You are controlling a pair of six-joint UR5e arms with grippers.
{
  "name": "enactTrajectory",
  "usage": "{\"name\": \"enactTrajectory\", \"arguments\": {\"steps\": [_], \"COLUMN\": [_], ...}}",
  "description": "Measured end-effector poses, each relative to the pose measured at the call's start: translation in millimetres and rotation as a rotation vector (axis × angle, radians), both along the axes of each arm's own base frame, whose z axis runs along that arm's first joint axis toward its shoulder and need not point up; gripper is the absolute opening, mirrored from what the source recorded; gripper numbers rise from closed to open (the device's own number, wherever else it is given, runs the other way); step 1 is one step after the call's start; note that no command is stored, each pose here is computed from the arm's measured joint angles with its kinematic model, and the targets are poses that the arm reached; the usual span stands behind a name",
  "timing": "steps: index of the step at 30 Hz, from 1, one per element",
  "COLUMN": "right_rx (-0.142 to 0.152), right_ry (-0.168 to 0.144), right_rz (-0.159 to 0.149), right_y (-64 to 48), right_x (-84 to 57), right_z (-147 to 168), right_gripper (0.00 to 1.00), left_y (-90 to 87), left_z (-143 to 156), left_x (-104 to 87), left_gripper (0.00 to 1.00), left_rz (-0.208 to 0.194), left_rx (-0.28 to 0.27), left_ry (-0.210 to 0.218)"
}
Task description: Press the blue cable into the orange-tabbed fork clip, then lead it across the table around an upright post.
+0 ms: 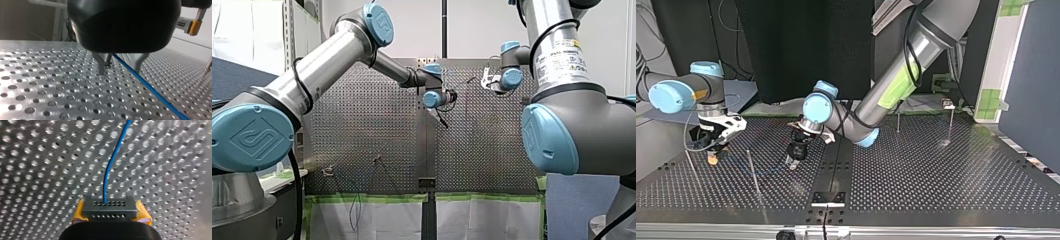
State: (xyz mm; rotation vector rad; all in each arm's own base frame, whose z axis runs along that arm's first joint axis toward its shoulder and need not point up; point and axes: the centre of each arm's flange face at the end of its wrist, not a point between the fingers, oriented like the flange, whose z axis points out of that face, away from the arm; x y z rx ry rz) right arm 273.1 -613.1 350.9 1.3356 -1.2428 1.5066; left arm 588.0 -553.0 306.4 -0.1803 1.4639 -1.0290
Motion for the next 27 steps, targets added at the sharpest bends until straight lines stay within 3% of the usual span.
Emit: {"name": "enactTrajectory", "arguments": {"steps": [5,11,16,22,27], "right_rx": [0.016,0.029,0.060,0.103,0.150], "right_ry": [0.002,-0.007,0.001,0.025,0.062], "right_rz": [0.000,-0.007,-0.008,-0.010,-0.020], "right_y": [5.1,11.6,15.1,14.9,11.9], "right_x": [0.6,-0.8,-1.2,-3.9,-8.5], "right_z": [-18.3,-46.0,-84.1,-132.9,-172.3], "right_gripper": [0.00,0.00,0.00,0.00,0.00], "left_y": [-1.6,-2.0,-1.9,-1.6,-0.6], "left_z": [-2.3,-3.5,-4.3,-5.5,-5.7], "left_x": [-4.1,-6.0,-7.3,-8.2,-8.2], "left_gripper": [0.89,0.89,0.89,0.89,0.89], "left_rz": [0.009,0.010,0.014,0.023,0.035], "left_rx": [0.026,0.036,0.043,0.049,0.051], "left_ry": [0.008,0.016,0.023,0.029,0.032]}}
